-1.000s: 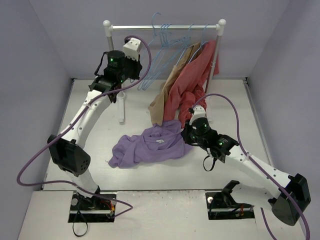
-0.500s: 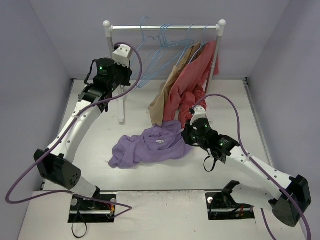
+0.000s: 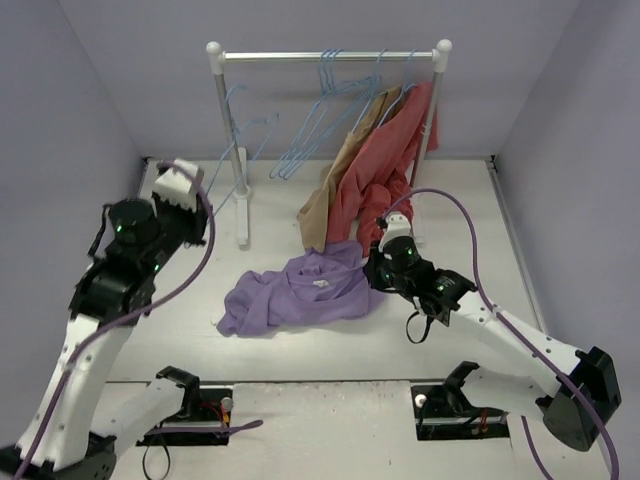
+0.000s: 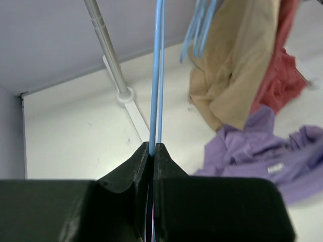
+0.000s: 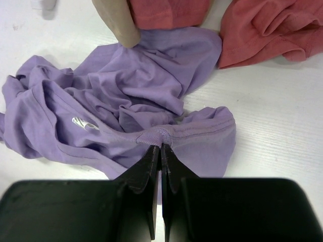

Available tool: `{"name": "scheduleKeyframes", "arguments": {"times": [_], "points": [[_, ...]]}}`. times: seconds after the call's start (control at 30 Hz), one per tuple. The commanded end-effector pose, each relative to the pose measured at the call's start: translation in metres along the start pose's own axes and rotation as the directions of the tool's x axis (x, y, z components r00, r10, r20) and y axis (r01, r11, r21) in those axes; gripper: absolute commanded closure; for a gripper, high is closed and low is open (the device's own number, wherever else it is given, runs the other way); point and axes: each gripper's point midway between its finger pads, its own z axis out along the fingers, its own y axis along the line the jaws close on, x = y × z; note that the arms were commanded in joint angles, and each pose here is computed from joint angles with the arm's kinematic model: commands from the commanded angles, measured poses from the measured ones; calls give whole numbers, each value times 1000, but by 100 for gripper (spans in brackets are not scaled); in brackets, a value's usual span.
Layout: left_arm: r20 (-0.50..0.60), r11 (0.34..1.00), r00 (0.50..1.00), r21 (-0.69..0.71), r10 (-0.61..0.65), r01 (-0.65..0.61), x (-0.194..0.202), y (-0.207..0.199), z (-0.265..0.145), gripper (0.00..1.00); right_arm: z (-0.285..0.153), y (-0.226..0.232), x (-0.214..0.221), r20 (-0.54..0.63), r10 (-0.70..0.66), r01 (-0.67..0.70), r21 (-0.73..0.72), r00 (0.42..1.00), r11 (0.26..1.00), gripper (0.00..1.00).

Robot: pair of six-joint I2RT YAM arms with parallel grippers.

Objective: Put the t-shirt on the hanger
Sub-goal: Pick up the hanger from the clothesline, then place the T-shirt on the hanger.

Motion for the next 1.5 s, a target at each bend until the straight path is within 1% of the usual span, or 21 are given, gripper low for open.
{"name": "scheduleKeyframes", "arguments": {"times": [0.0, 0.03, 0.07, 0.13, 0.2, 0.27, 0.33, 0.47, 0.6, 0.73, 0.9, 1.03, 1.2, 1.37, 1.47], "points": [[-58, 995, 998, 98, 7, -1, 31, -19, -45, 100, 5, 1, -12, 33, -33, 32, 16, 999, 999, 100], [-82, 993, 997, 120, 10, 0, 44, -23, -56, 100, 6, 1, -12, 27, -40, 40, 18, 999, 999, 100], [-66, 989, 998, 145, 17, -7, 44, -27, -65, 100, 7, 1, -13, 25, -46, 46, 19, 999, 999, 100], [-107, 967, 993, 255, 40, -12, 67, -47, -83, 100, 8, -1, -15, 18, -64, 63, 32, 998, 997, 100], [-109, 945, 993, 327, 54, -15, 76, -59, -91, 100, 10, -4, -18, 17, -75, 74, 44, 997, 996, 100], [-87, 891, 994, 453, 67, -20, 81, -81, -101, 100, 12, -8, -21, 13, -87, 86, 60, 996, 994, 100], [-57, 848, 995, 528, 86, -43, 80, -94, -109, 100, 12, -14, -26, 7, -92, 91, 70, 996, 993, 100], [-60, 788, 993, 614, 98, -41, 82, -108, -108, 100, 9, -26, -36, -4, -99, 99, 89, 995, 991, 100], [-108, 754, 987, 656, 122, -21, 89, -115, -94, 100, 3, -42, -48, -3, -96, 95, 103, 995, 990, 100], [-99, 710, 983, 703, 152, -39, 88, -123, -91, 100, -2, -52, -55, 3, -104, 103, 114, 995, 988, 100], [-124, 710, 972, 702, 197, -54, 97, -126, -82, 100, -2, -51, -56, 0, -102, 101, 110, 995, 989, 100], [-142, 750, 972, 660, 187, -47, 100, -127, -66, 100, -4, -47, -57, 4, -92, 91, 91, 996, 992, 100], [-97, 783, 979, 617, 177, -81, 96, -132, -50, 100, -6, -45, -59, 14, -90, 88, 84, 996, 993, 100], [-87, 791, 978, 604, 190, -100, 96, -130, -50, 100, -5, -46, -57, 7, -90, 89, 82, 996, 993, 100], [-74, 808, 976, 575, 203, -124, 95, -123, -50, 100, -5, -46, -55, 4, -89, 88, 83, 996, 993, 100]]}}
